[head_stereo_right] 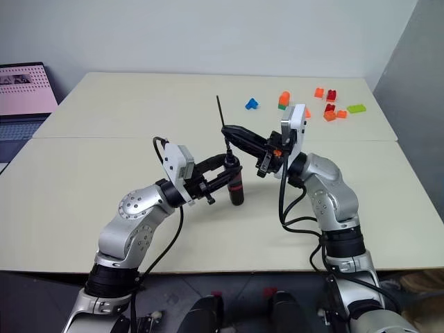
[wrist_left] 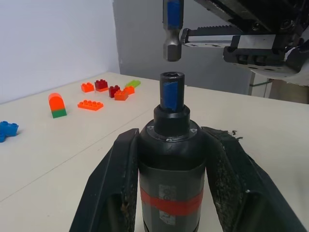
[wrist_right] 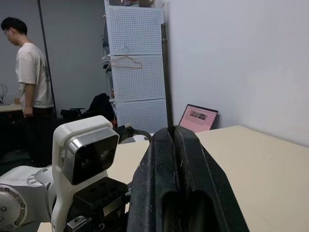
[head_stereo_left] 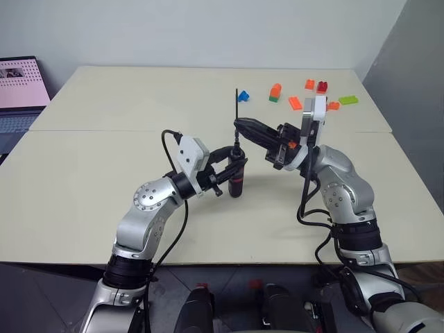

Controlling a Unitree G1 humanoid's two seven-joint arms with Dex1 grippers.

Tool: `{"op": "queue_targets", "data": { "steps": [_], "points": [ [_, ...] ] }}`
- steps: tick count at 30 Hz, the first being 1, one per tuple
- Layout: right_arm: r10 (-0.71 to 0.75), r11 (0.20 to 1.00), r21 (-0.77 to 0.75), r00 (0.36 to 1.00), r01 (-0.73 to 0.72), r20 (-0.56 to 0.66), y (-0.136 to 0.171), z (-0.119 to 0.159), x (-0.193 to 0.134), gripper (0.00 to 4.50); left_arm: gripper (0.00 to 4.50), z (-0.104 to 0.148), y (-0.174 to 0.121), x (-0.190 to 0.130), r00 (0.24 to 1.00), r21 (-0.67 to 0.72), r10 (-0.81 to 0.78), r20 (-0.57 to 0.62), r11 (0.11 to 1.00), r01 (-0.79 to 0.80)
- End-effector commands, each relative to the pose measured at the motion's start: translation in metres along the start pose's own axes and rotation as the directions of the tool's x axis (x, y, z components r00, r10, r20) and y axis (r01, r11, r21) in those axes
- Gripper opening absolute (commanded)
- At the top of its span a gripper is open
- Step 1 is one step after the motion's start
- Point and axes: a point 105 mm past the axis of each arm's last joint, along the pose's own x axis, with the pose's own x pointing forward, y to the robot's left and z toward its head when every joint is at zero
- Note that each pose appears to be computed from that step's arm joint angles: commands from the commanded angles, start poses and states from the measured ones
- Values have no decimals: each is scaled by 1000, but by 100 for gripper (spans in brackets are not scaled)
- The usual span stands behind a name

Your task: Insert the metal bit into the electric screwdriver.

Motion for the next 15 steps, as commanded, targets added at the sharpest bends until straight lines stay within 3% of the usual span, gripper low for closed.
{"op": "queue_targets", "data": {
  "steps": [1,15],
  "points": [
    [25,999,-31,999,-25,22,6,11,2,0,162,-1,2,-1,1000,19,10,-12,1000,-10],
    [-5,1000,-26,1000,5,0,-3,4,-2,0,162,-2,2,-2,1000,22,10,-17,1000,-10]
  ]
}}
